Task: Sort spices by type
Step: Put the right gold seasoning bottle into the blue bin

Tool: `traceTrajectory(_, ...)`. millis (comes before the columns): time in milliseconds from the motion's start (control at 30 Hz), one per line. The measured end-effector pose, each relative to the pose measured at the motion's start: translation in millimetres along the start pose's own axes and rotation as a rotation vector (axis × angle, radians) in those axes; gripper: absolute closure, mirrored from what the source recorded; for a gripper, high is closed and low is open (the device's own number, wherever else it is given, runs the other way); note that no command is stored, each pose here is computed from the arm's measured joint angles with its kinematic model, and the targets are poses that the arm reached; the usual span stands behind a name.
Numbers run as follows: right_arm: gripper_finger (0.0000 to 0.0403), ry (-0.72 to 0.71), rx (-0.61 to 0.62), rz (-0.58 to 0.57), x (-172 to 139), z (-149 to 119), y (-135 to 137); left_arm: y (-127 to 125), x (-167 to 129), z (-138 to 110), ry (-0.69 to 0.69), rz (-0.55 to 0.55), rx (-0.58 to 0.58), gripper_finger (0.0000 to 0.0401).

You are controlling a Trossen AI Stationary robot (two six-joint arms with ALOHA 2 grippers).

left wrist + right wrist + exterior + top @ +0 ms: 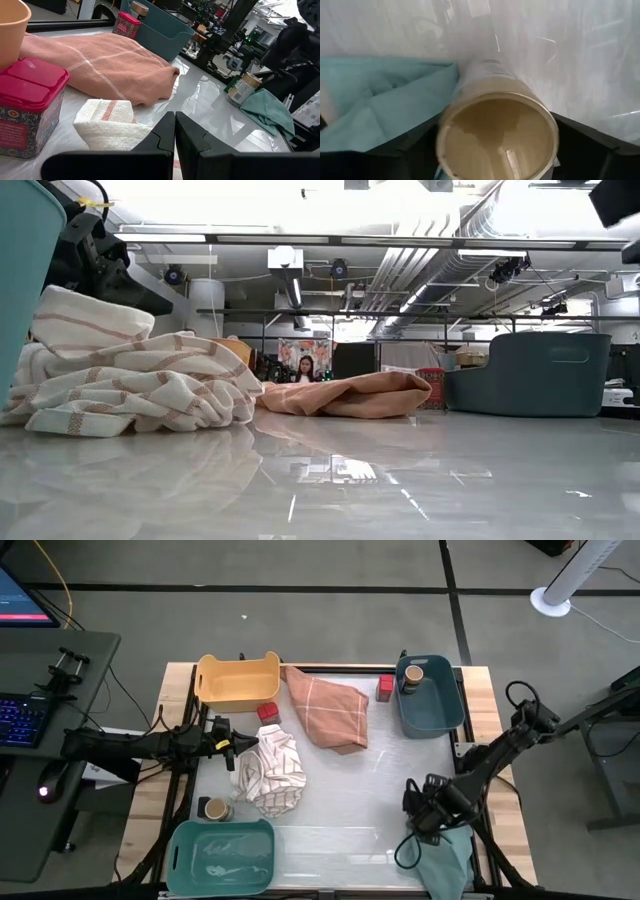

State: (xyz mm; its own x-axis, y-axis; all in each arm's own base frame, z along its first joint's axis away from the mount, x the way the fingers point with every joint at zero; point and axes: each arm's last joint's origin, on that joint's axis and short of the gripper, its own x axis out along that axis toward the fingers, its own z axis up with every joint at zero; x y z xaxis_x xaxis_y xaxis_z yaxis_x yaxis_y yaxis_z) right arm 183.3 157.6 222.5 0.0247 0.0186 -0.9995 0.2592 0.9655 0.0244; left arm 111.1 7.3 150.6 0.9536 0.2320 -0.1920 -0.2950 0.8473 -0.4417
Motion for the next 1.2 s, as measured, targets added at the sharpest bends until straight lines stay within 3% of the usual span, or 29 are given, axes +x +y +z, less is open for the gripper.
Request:
traceTrajectory(67,0.0133,-0.019,0.033,0.008,-6.7,4.8,0.3,0.0,0.0,0.0,0.0,0.0,0.0,0.0401)
traceTrajectory(200,0.0132,-0.104,0.112,0.025,-36.3,21.6,-3.3,0.0,0.0,0.0,0.0,0.0,0.0,0.0401)
traceTrajectory(400,0.0132,-0.344,0.339,-0.119,-102.4,59.3,-40.1,0.0,0.0,0.0,0.0,0.0,0.0,0.0401)
traceTrajectory(533,0.0132,-0.433,0.588,-0.266,-141.2,77.8,-90.7,0.0,0.0,0.0,0.0,0.0,0.0,0.0401)
traceTrajectory(633,0.0132,-0.479,0.79,-0.297,-157.4,90.3,-136.1,0.0,0.0,0.0,0.0,0.0,0.0,0.0401)
traceTrajectory(833,0.0132,-0.392,1.056,-0.398,-156.8,102.5,-235.2,0.0,0.0,-0.1,0.001,0.0,0.0,0.0401)
traceTrajectory(1000,0.0132,-0.331,1.191,-0.482,-151.7,94.9,-308.3,0.1,0.0,0.0,0.0,0.001,0.0,0.0401)
traceTrajectory(1200,0.0132,-0.148,1.208,-0.438,-133.1,80.1,-368.4,0.0,0.0,0.0,0.0,0.0,0.0,0.0401)
